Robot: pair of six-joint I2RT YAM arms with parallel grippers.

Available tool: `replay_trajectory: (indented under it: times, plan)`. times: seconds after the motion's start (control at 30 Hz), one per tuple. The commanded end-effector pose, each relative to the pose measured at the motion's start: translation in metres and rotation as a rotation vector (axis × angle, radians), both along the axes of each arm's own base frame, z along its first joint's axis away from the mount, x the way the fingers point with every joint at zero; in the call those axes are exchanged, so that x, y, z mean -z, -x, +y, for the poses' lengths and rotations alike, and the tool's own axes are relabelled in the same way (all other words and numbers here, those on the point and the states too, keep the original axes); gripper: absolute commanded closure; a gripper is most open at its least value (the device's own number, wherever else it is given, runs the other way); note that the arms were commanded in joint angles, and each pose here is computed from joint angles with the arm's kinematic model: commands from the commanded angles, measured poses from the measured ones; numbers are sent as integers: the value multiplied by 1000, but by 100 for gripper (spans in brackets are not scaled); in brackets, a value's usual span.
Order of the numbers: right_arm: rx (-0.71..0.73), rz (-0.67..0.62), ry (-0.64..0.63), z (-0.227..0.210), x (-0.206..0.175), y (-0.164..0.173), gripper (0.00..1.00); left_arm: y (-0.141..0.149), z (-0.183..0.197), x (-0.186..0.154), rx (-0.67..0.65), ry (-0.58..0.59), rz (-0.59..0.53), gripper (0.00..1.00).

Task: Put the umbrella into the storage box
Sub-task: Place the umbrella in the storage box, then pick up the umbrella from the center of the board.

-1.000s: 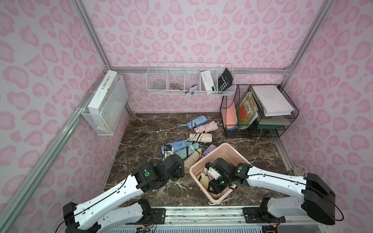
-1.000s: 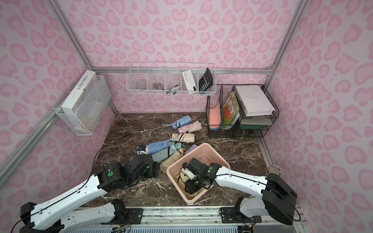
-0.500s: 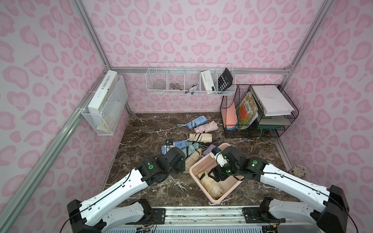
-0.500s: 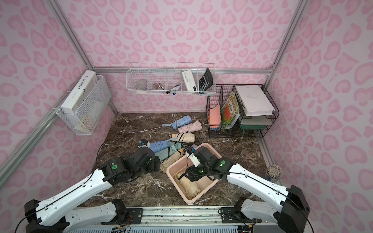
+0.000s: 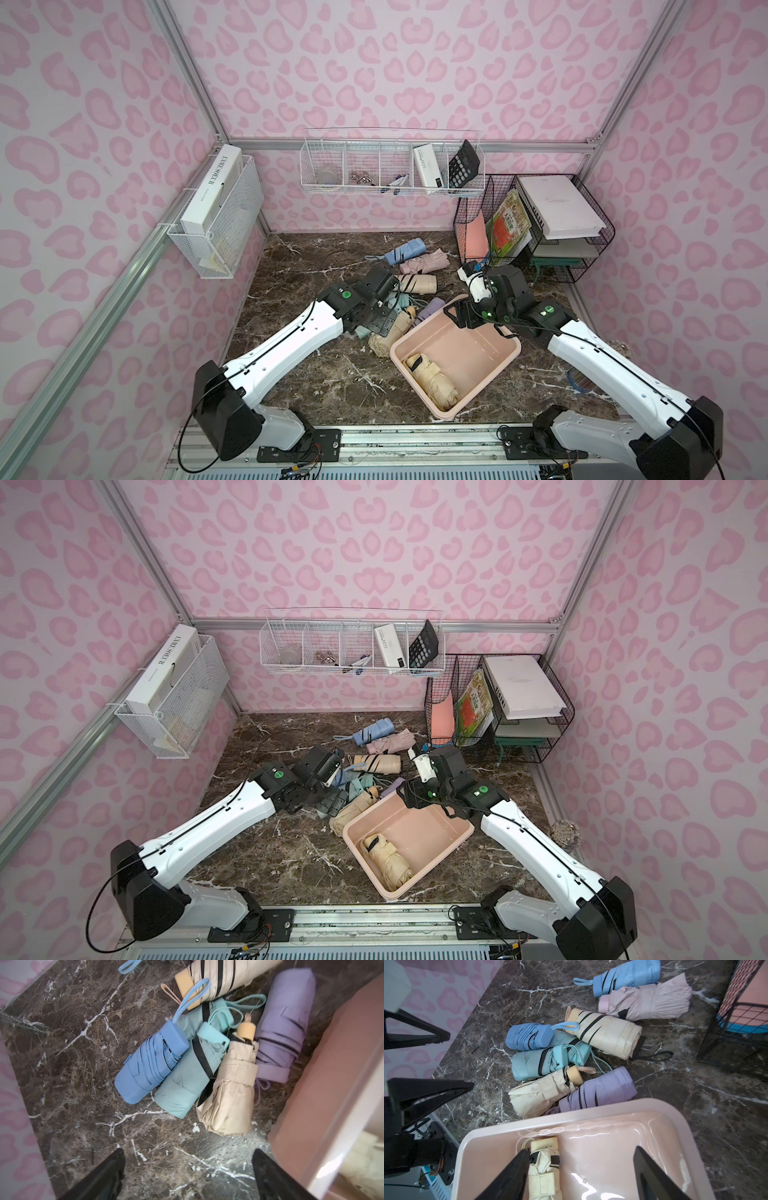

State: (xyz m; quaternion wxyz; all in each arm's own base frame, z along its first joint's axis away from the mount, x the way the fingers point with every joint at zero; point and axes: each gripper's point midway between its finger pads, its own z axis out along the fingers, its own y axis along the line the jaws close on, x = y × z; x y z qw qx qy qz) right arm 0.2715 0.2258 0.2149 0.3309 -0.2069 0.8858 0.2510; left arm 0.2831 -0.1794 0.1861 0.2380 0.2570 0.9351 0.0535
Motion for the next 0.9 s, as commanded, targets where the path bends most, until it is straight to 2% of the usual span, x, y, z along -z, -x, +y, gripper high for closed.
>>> replay_trajectory:
  times: [0.0,0.07,0.23,0.37,0.63,0.87]
  plan:
    - [-20,-48,-11,2,-9,-13,28,5,19,15,233,-254,117,3]
    - [-5,-52,-10,-1,-9,-19,28,3,31,24,301,-341,181,3]
    - [39,-34,-26,-9,-2,-27,29,-14,39,38,434,-369,258,3]
    - [55,-23,-32,-11,2,-29,29,-44,44,36,412,-300,273,3]
    - [71,-28,-20,-16,-1,-36,29,-64,51,76,450,-200,394,3]
    - [83,-31,-33,-15,-5,-40,30,-96,59,95,427,-232,354,4]
